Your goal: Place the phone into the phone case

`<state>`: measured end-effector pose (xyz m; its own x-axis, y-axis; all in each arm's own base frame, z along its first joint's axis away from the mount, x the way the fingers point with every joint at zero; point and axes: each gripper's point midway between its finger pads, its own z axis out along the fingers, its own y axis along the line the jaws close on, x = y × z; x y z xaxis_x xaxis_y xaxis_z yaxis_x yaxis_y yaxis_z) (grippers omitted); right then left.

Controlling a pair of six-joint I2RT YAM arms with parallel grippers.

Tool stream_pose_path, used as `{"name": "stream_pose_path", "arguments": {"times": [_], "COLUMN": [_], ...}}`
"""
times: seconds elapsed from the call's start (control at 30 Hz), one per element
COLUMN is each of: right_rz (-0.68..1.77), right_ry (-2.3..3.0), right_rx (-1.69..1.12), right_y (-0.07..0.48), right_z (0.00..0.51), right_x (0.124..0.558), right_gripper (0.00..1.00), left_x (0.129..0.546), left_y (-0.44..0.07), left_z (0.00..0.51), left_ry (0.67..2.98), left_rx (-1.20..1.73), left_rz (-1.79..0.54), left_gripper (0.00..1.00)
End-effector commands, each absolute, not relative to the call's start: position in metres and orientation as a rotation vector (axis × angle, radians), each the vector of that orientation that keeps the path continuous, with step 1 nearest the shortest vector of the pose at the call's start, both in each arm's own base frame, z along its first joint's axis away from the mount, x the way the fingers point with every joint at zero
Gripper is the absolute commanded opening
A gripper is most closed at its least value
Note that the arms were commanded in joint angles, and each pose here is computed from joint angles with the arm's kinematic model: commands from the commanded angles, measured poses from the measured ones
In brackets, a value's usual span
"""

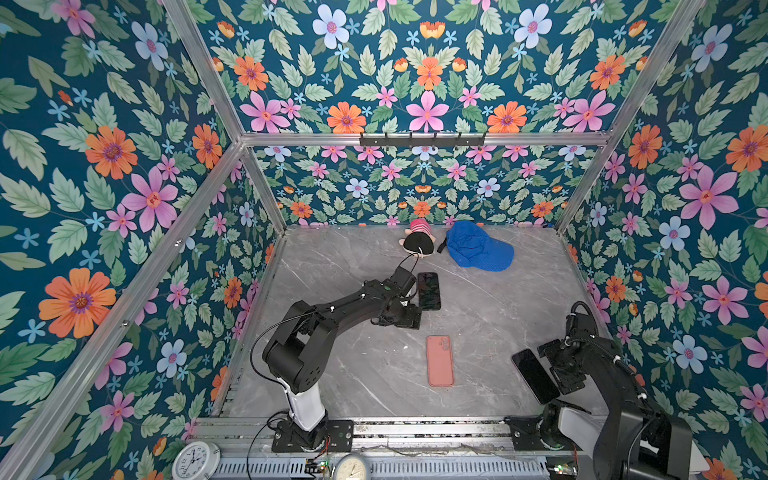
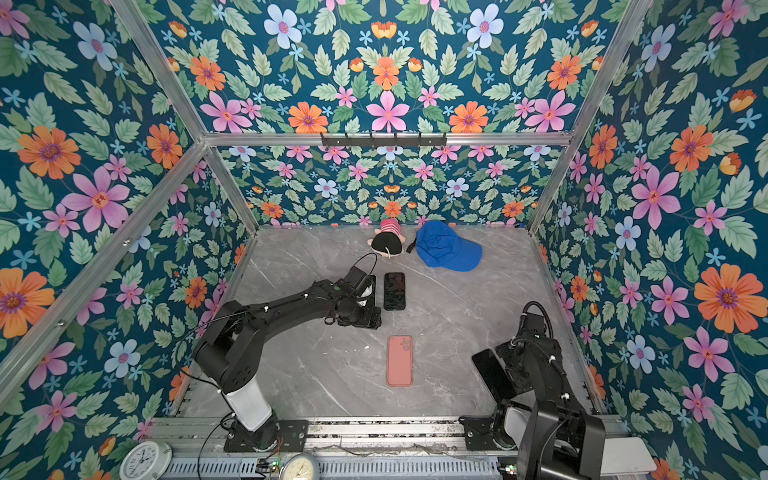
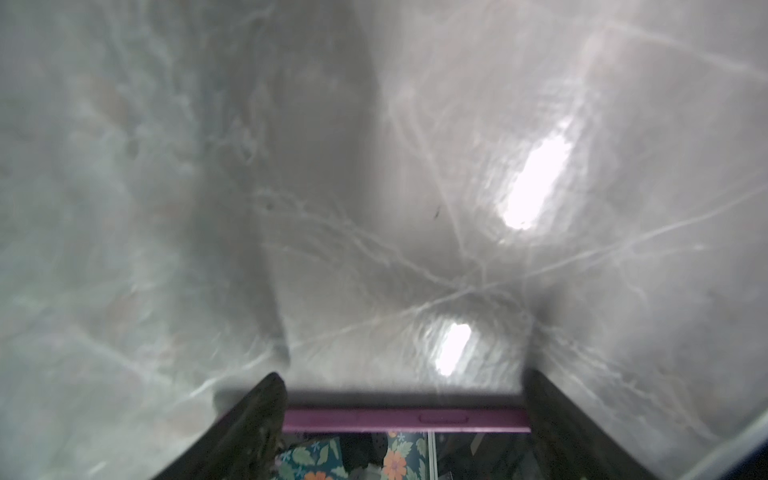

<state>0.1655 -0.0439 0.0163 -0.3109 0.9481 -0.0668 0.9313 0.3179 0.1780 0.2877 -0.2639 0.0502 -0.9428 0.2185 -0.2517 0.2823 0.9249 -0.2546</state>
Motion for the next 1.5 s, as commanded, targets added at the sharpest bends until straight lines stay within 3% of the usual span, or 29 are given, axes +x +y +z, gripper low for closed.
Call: {"name": "stream_pose_path", "arguments": {"times": [0.0, 0.2, 0.53, 1.1, 1.47], "right_rz": [0.333, 0.517, 0.554, 0.342, 0.186], "right_ry": [2.455, 2.459, 2.578, 2.926, 2.980], "right_rx": [1.702, 1.672, 1.475, 0.842, 0.667], "right_y": [-0.021, 0.001, 0.030, 0.071, 0.078], "right_z": [0.017, 0.013, 0.013, 0.016, 0.013], "right_x": [0.163, 0.159, 0.171, 0.170, 0.154], "right_gripper": [0.86, 0.76, 0.73, 0.97, 0.90], "left_x": [0.289, 0.292, 0.289, 0.288, 0.288], "left_y": [-0.264, -0.270, -0.268, -0.269, -0.271], "left_z": [0.049, 0.052, 0.055, 0.055, 0.056], "left_ry": [2.869, 2.859, 2.857, 2.859, 2.856], "left_rx": [0.394, 0.401, 0.392, 0.395, 0.395], "left_rz": [-0.417, -0.446, -0.453, -0.463, -0.483], "left_gripper": [0.87, 0.87, 0.86, 0.86, 0.86]}}
